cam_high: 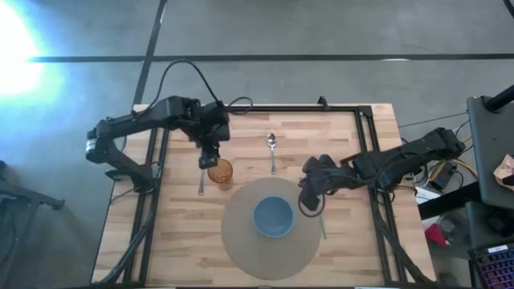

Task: Pick & Place Utensil
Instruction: Put the green straw into the brown cup

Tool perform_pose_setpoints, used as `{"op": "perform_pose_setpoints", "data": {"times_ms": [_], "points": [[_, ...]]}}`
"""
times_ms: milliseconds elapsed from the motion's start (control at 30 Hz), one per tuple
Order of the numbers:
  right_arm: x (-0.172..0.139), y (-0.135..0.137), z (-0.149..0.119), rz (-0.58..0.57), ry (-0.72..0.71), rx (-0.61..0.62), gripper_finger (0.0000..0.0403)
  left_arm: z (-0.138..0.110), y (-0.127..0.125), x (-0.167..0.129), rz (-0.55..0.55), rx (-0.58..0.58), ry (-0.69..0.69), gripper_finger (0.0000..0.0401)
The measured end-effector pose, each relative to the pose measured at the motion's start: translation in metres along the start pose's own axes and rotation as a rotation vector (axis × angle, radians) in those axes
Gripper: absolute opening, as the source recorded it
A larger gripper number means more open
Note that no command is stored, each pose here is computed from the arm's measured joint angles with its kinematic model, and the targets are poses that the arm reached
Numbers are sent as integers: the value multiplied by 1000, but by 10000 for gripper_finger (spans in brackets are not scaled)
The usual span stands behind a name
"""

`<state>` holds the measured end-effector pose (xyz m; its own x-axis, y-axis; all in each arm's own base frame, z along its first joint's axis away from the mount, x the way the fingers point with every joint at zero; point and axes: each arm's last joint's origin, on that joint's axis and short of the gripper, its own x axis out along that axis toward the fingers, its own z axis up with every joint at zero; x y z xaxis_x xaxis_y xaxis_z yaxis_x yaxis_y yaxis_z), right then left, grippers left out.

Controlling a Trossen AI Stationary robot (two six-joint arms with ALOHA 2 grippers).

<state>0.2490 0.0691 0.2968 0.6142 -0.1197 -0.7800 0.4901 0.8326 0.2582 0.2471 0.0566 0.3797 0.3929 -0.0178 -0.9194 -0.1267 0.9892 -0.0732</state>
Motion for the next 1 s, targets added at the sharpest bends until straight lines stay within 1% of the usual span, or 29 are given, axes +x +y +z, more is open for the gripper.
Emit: {"op": "perform_pose_setpoints", "data": {"times_ms": [133, 300, 500, 600, 767, 1000], "points": [[-4, 6, -7, 52, 38, 30, 57, -5, -4, -15, 0, -3, -45, 184], [-5, 15, -16, 122, 127, 54, 57, -19, -11, -31, -8, -28, -102, 184], [-2, 20, -22, 142, 209, 196, 57, -30, -27, -40, -43, 3, -217, 183], [0, 21, -23, 129, 223, 249, 57, -34, -35, -40, -66, 27, -277, 183], [4, 19, -26, 99, 242, 288, 57, -43, -45, -32, -102, 65, -331, 184], [13, 5, -41, -33, 305, 367, 57, -57, -58, -4, -147, 114, -334, 183]]}}
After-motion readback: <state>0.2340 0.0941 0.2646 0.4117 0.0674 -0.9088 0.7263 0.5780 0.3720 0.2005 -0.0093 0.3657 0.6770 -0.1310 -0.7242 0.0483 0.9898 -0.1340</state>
